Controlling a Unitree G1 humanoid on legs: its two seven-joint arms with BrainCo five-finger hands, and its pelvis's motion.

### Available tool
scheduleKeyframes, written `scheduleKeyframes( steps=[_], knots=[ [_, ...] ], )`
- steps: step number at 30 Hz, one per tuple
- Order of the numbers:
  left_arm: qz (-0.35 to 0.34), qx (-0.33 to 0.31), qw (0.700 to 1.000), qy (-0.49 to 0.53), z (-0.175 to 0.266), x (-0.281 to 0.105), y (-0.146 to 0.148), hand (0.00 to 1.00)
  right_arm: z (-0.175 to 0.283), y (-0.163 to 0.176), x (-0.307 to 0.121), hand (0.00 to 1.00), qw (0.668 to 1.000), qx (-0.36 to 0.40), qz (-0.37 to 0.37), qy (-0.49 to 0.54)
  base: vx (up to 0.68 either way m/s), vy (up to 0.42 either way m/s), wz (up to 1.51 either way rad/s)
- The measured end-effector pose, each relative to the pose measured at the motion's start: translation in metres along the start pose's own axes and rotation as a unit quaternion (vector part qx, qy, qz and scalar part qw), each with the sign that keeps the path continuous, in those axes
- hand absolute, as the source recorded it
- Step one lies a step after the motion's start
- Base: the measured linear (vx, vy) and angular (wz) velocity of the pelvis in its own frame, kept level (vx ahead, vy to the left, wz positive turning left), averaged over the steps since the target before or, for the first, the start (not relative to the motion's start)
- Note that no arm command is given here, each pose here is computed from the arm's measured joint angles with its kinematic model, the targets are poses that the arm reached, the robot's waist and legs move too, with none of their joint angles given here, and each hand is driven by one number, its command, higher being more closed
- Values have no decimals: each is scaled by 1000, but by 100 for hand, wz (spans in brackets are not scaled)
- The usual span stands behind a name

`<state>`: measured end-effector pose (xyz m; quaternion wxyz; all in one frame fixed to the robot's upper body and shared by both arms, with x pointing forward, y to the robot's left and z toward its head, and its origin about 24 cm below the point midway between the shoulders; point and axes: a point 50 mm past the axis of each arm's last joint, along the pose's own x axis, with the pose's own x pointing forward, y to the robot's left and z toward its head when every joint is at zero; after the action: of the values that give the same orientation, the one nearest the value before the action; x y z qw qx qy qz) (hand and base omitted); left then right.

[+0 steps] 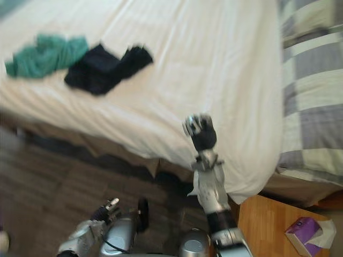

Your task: Tidy the bed and pick cloth on bed and put in laundry

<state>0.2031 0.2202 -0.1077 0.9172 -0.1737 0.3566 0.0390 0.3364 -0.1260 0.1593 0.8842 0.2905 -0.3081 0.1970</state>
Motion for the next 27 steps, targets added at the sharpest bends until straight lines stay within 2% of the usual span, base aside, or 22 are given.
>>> scheduleKeyframes(
  steps=[4,8,13,16,19,22,27],
  knots=[
    [-19,-56,998,-36,8,7,-18,0,19,18,43,100,998,-17,42,-37,11,-9,14],
    [-26,-129,989,-61,6,9,-30,0,59,59,70,100,987,-22,104,-123,21,-15,-9],
    [-46,-134,985,-97,19,13,-45,0,86,92,81,100,972,-14,159,-173,5,-63,-1],
    [-52,-163,979,-115,26,15,-52,0,91,96,84,100,969,36,165,-182,17,-74,2],
    [-58,-166,976,-124,30,15,-56,0,79,91,81,100,969,81,173,-158,34,-68,0],
    [-52,-169,976,-128,31,15,-56,0,41,78,67,100,976,112,162,-89,63,-47,7],
    [-63,-186,971,-139,38,16,-64,0,-2,94,57,100,970,144,197,7,24,-56,-1]
  ],
)
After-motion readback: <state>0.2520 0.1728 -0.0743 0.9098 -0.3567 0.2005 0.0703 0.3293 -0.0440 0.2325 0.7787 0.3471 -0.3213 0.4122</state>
